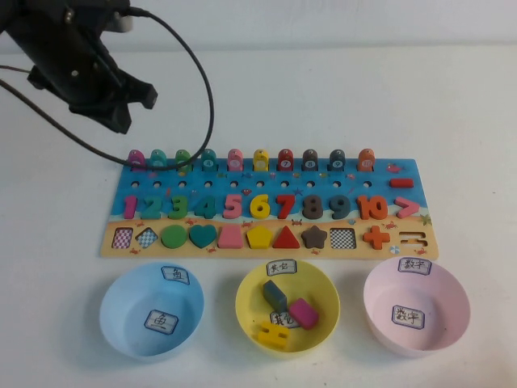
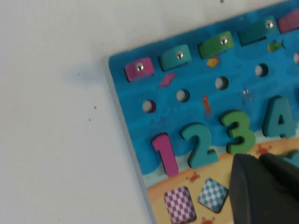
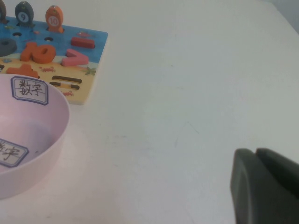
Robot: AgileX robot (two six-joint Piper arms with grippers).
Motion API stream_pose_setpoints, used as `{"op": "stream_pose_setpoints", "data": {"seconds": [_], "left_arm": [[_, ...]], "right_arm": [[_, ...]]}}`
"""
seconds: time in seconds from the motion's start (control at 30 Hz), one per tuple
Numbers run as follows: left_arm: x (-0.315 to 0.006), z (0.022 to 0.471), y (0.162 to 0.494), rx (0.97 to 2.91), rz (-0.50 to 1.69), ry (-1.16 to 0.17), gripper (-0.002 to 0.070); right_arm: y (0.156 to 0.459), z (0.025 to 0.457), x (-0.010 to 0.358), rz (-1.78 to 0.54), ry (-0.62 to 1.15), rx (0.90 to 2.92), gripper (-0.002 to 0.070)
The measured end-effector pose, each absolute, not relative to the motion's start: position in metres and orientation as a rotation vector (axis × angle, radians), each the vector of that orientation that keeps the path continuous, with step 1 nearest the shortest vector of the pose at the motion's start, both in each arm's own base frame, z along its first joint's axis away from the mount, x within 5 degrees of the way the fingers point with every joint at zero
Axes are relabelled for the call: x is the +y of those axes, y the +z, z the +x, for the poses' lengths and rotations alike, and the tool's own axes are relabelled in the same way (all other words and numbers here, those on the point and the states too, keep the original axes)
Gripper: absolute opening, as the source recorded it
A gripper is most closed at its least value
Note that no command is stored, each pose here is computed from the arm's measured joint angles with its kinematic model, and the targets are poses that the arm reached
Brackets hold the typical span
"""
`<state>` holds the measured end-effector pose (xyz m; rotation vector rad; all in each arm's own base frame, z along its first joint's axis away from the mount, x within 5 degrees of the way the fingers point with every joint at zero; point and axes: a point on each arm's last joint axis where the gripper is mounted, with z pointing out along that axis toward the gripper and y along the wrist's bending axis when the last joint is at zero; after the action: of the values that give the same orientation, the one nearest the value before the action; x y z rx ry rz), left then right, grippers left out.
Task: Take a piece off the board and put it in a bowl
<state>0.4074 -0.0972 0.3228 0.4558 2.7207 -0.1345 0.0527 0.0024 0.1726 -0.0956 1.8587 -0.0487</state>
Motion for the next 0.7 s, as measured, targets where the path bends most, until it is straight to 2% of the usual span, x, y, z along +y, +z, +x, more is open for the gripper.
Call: {"op": "stream_pose_setpoints", "data": {"seconds": [0.27,0.33,0.53,0.6,0.7], "left_arm": [[-0.102,0.441,0.285,2.777,0.418,-0.037,0.0008],[-0.103,0.446,0.276,2.794,0.404,-0.038,0.0049],[-0.102,0.459,0.261,2.820,0.321,-0.046,0.0260],[-0.101,0.463,0.256,2.826,0.304,-0.046,0.0300],[-0.099,0.466,0.250,2.837,0.290,-0.045,0.0320]], "right_arm": [[0.173,0.053,0.002,-0.096,-0.049,1.859,-0.0017],[0.173,0.053,0.002,-0.096,-0.049,1.859,-0.0017],[0.173,0.053,0.002,-0.096,-0.049,1.859,-0.0017],[0.173,0.053,0.002,-0.096,-0.049,1.859,-0.0017],[0.173,0.053,0.002,-0.096,-0.049,1.859,-0.0017]]}}
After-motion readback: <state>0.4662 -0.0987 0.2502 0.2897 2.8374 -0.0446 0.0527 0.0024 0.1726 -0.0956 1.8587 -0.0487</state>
